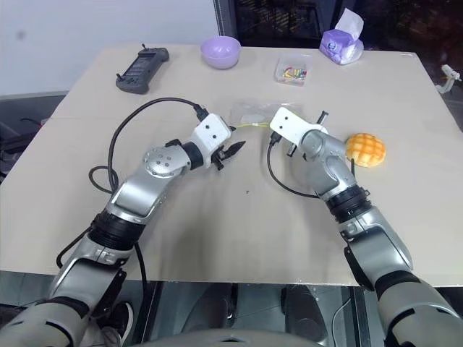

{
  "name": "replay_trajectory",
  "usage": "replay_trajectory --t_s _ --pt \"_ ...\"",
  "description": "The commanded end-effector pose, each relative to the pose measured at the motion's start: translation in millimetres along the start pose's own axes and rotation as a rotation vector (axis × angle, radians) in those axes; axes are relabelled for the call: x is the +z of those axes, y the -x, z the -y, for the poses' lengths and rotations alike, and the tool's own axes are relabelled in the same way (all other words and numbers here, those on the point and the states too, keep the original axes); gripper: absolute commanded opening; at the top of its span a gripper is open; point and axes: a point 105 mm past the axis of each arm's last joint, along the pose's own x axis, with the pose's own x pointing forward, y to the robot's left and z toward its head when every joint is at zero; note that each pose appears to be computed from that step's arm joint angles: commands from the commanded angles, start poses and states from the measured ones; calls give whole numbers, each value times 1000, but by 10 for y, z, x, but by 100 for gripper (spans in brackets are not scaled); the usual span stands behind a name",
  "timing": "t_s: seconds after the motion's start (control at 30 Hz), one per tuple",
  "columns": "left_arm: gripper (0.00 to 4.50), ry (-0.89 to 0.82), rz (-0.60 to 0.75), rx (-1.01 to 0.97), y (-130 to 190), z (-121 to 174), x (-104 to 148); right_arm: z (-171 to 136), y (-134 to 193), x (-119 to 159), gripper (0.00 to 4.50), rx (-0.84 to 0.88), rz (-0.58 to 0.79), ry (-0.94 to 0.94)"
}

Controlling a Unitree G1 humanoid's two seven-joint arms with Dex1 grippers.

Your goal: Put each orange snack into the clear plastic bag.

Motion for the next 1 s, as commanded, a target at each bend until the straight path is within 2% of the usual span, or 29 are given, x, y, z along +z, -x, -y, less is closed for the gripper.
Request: replay_trajectory --t_s 0.03,0.27,0.4,0.57,1.0 --pt "211 -32 67 50 8 -51 147 89 25 69 0 -33 29 -25" --pt "211 48 90 51 -24 6 135 69 16 120 0 -27 40 -26" --pt "211 -30 57 54 -63 33 39 83 20 144 0 -29 43 -29" --pt "211 -2 54 54 -81 79 -40 125 79 249 0 -36 73 -41" --pt "211 -75 75 29 -123 97 -55 115 181 410 0 -32 113 -34"
